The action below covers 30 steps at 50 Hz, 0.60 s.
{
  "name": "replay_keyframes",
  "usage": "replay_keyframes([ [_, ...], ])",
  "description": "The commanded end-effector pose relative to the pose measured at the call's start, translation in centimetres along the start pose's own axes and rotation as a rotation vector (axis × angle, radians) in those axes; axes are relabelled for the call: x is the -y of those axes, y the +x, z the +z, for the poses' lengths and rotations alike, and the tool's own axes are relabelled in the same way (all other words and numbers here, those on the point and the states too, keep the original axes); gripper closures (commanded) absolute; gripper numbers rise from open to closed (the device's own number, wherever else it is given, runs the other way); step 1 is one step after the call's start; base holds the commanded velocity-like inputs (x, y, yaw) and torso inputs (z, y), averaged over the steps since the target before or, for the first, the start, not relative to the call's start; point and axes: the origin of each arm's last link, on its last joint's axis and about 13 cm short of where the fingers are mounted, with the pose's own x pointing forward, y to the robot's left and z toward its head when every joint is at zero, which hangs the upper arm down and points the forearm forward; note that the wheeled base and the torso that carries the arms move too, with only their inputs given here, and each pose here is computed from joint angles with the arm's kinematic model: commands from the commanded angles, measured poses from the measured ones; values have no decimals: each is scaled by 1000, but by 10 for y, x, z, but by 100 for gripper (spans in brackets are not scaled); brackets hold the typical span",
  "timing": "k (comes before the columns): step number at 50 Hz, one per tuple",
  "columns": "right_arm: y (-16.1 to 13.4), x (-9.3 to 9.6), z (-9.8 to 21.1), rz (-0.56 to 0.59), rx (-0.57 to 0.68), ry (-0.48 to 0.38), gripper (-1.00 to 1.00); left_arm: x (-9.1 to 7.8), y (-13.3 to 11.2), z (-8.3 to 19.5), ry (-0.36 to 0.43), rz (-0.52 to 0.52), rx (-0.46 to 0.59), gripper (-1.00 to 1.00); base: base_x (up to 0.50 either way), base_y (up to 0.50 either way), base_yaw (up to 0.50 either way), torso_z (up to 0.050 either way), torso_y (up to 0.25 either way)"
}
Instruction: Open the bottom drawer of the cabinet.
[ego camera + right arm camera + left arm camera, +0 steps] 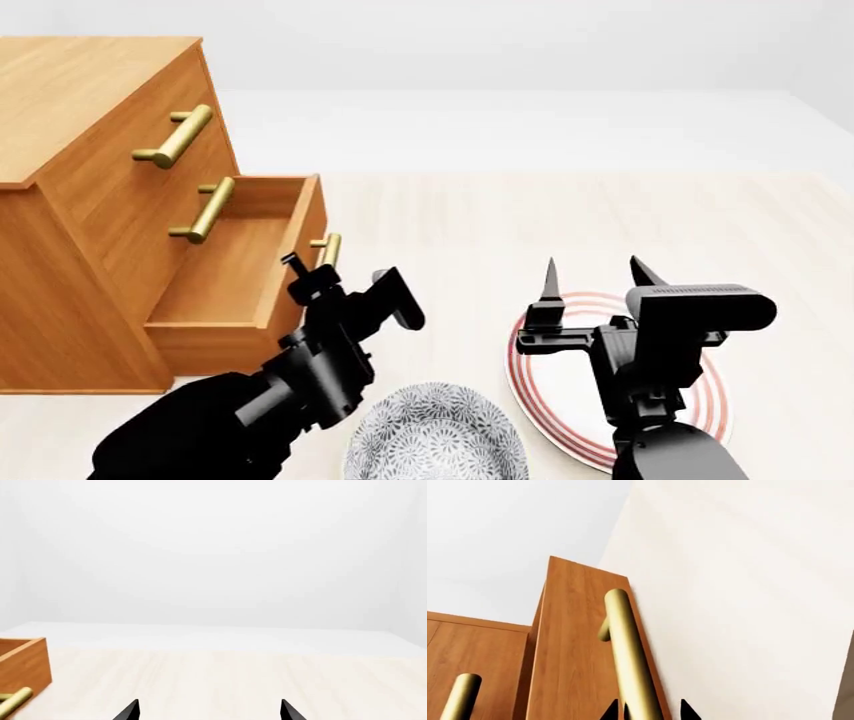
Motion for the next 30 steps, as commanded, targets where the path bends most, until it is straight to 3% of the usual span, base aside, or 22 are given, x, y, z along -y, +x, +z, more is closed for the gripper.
replay_keyframes([
  [1,0,0,0,0,0,0,-100,-6,-3,19,-18,15,94,100,0,0,-6,0,0],
  [3,1,0,0,-1,-1,0,-100,-5,-4,19,-3,5,93,100,8,-1,-3,0,0],
  [4,1,0,0,-1,-1,1,-100,-5,-4,19,0,3,94,-100,0,0,0,0,0],
  [18,1,0,0,-2,0,1,-100,-9,-5,24,-9,15,105,-100,0,0,0,0,0],
  [21,1,0,0,-2,1,2,-100,-16,-6,32,-55,32,139,-100,0,0,0,0,0],
  [26,2,0,-2,0,-6,2,-100,-51,-24,43,-212,45,221,-100,0,0,0,0,0],
  [28,4,0,-3,2,-15,6,-100,-80,-36,49,-331,56,265,-100,0,0,0,0,0],
  [30,4,0,-3,1,-16,7,-100,-94,-43,51,-384,65,276,-100,0,0,0,0,0],
])
